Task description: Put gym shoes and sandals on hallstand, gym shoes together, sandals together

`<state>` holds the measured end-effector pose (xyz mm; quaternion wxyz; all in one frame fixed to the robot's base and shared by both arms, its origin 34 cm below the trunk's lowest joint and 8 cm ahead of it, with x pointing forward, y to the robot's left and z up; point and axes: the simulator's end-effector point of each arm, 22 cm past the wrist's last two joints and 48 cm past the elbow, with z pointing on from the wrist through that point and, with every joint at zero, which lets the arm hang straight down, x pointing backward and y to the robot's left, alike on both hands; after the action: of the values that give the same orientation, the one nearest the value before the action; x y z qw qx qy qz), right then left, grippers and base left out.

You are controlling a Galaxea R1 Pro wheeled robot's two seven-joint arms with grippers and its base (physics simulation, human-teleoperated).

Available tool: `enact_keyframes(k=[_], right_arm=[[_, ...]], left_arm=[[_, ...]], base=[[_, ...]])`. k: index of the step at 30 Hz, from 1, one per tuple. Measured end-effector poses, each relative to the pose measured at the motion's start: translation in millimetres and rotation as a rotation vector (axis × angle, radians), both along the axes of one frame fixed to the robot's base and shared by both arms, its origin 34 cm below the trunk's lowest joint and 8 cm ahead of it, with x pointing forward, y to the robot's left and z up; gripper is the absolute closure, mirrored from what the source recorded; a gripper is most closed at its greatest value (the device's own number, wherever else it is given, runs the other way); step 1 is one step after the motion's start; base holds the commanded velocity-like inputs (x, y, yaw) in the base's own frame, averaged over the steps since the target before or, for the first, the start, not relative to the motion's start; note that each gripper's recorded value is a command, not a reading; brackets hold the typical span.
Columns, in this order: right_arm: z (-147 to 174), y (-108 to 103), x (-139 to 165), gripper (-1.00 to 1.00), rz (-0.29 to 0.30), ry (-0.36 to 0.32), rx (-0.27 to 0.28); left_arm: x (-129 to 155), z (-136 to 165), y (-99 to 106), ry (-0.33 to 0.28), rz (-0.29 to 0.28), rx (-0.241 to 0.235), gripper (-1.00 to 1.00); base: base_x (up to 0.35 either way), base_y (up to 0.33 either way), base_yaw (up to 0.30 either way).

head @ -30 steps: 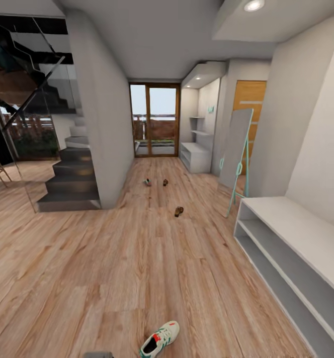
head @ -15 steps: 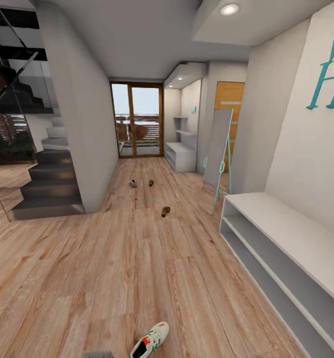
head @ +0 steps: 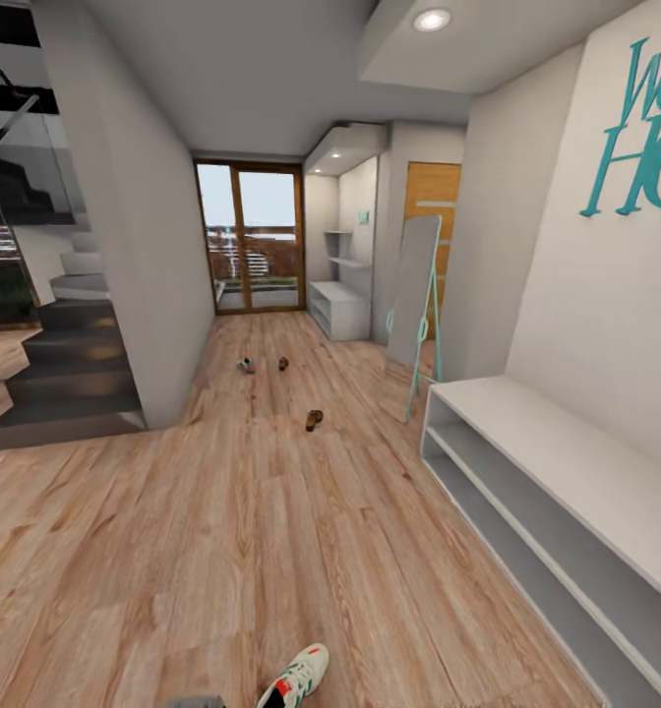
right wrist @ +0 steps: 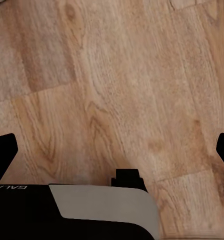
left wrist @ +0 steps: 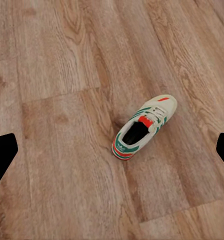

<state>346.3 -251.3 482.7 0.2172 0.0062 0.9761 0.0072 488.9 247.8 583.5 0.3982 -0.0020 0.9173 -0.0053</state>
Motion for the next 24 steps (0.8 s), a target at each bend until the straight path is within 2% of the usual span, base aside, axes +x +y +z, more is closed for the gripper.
enact_keyframes(k=[6,14,20,24], right_arm=[[0.0,-0.1,0.0,-1.00,0.000,0.000,0.000],[0.2,-0.1,0.0,-1.00,0.000,0.000,0.000],[1.4,-1.3,3.0,-1.00,-0.001,-0.006,-0.003],[11.5,-2.5,23.1,-1.00,-0.004,-0.049,-0.004]], left_arm=[[-0.1,-0.1,-0.3,0.000,0.000,0.000,-1.00],[0.3,0.6,0.6,-0.002,-0.001,0.002,-1.00],[18.1,19.8,0.3,-0.108,-0.006,0.007,-1.00],[54.3,44.5,0.4,-0.188,-0.013,0.013,-1.00]], base=[[0.000,0.000,-0.271],[0.097,0.068,-0.051],[0.049,0.033,-0.002],[0.007,0.004,0.000]])
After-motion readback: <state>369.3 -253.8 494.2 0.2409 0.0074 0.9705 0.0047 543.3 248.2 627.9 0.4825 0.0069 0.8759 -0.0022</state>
